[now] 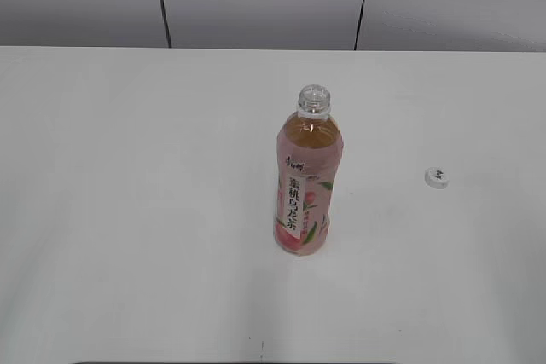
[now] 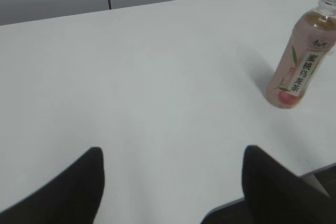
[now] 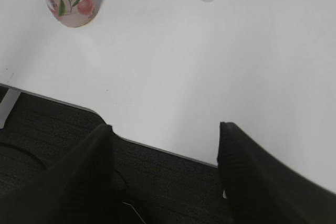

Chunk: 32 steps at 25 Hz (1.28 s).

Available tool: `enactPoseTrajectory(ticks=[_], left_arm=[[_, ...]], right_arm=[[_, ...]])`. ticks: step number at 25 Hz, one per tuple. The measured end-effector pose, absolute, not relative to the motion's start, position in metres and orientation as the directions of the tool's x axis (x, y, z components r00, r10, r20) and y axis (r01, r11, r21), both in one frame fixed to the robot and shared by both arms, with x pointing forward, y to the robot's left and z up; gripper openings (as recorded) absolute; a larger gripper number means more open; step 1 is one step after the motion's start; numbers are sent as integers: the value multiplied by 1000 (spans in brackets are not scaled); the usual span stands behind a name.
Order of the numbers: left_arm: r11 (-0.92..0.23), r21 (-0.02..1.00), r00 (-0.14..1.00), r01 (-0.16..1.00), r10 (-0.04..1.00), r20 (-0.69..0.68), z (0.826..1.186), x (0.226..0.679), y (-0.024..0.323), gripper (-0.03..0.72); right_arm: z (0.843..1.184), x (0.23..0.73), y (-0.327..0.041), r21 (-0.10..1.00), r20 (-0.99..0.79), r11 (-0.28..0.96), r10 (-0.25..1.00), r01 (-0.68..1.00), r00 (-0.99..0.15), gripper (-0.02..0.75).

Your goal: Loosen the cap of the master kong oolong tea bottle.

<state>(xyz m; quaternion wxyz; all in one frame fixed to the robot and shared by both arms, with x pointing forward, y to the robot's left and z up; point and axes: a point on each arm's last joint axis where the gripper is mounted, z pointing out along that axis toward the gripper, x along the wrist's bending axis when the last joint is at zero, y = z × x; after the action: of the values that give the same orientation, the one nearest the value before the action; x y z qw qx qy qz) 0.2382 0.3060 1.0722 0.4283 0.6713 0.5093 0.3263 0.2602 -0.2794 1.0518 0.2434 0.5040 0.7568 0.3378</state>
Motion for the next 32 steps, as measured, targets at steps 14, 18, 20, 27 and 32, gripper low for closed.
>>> enactPoseTrajectory(ticks=[14,18,20,27,32], left_arm=[[-99,907,231,408,973,2,1072,238,306,498],[-41,908,95,418,996,2,1072,237,306,498],[-20,914,45,406,999,1,1072,235,306,498],[-4,932,12,362,1000,-1,1072,227,306,498],[-4,932,12,362,1000,-1,1072,227,306,498]], right_arm=[[1053,252,-281,792,-43,232,944,565,-327,472],[1054,231,-282,865,-78,212,952,455,-295,472],[1053,227,-282,876,-85,211,953,435,-292,472],[1054,227,-282,879,-85,209,953,429,-291,472],[1054,227,-282,880,-85,209,953,427,-290,472]])
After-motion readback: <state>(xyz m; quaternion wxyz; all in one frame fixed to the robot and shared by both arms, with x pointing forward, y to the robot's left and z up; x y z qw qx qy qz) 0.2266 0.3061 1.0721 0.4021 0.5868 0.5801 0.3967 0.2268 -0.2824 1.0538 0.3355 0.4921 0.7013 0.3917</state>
